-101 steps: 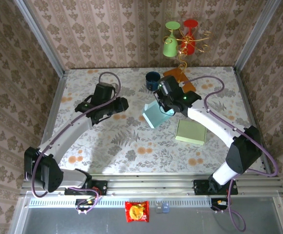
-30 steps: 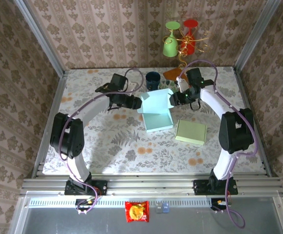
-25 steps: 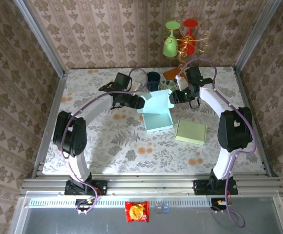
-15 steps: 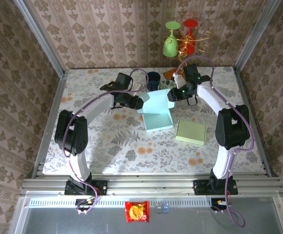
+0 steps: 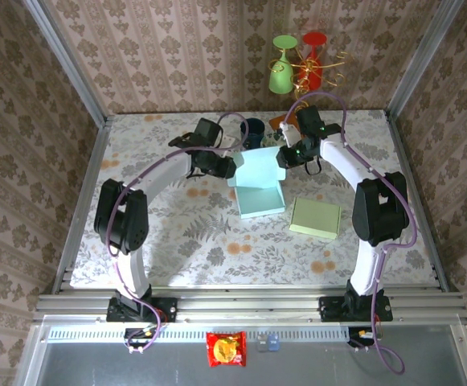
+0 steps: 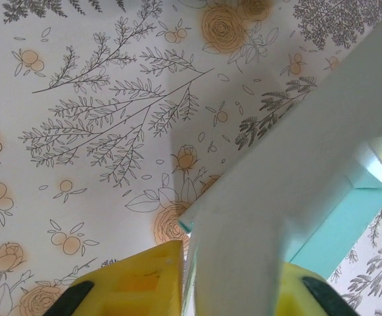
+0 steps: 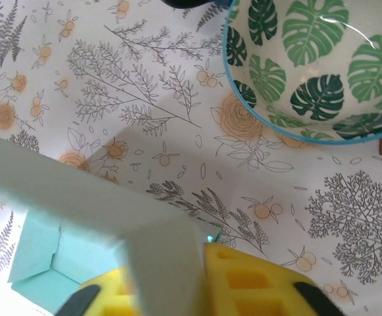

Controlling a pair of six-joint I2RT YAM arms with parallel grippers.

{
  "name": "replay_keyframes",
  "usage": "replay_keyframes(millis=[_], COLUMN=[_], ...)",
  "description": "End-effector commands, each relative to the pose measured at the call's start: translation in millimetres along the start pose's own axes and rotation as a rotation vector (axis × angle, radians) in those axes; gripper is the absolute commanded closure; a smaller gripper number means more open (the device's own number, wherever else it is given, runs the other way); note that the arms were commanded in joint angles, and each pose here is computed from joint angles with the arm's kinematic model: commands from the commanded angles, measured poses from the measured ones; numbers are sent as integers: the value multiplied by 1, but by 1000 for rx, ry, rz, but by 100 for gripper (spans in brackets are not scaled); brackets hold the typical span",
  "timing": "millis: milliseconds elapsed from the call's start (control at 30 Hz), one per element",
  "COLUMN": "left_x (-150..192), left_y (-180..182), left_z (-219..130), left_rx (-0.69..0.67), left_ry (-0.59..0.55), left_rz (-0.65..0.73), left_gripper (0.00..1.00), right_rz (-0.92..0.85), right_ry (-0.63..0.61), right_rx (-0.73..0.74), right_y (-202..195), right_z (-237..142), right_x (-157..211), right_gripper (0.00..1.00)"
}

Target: Fold the paper box

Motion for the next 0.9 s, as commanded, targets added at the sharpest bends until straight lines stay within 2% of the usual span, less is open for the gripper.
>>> replay_keyframes(millis=[0, 133, 367, 500, 667, 767, 867], left_x=[-4, -5, -12, -21, -35, -39, -35], left_y=[-1, 0, 5, 11, 19, 27, 32], left_z=[1, 4, -2, -9, -19, -19, -19], left_rx=[-29, -63, -174, -216, -219, -193, -180], left_ry=[16, 36, 2, -97, -276, -361, -423], left_rz=[11, 2, -53, -114, -166, -183, -170], left_gripper=[85, 91, 97, 100, 100, 100, 99], right_rz=[-17, -21, 37, 152, 304, 332, 358], right_ry=[12, 12, -71, -173, -404, -515, -550], right_rx=[35, 68, 128, 164, 146, 119, 82], right_y=[2, 6, 24, 34, 49, 65, 78], right_z=[-2, -3, -11, -13, -17, -17, -10], right_x=[-3, -3, -7, -9, -24, -29, -33], right_gripper=[92, 100, 100, 100, 100, 100, 100])
Point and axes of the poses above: each hand's point on the last joint's axis, 136 mm out from that joint toward the fingers, its own z axis out along the fingers, its own y axis along the line the jaws close on, x = y × z, the point moved 5 cm from there along -z, back along the fingers, and after that the axes turned 6 degrees about z, right-handed, at the moved point
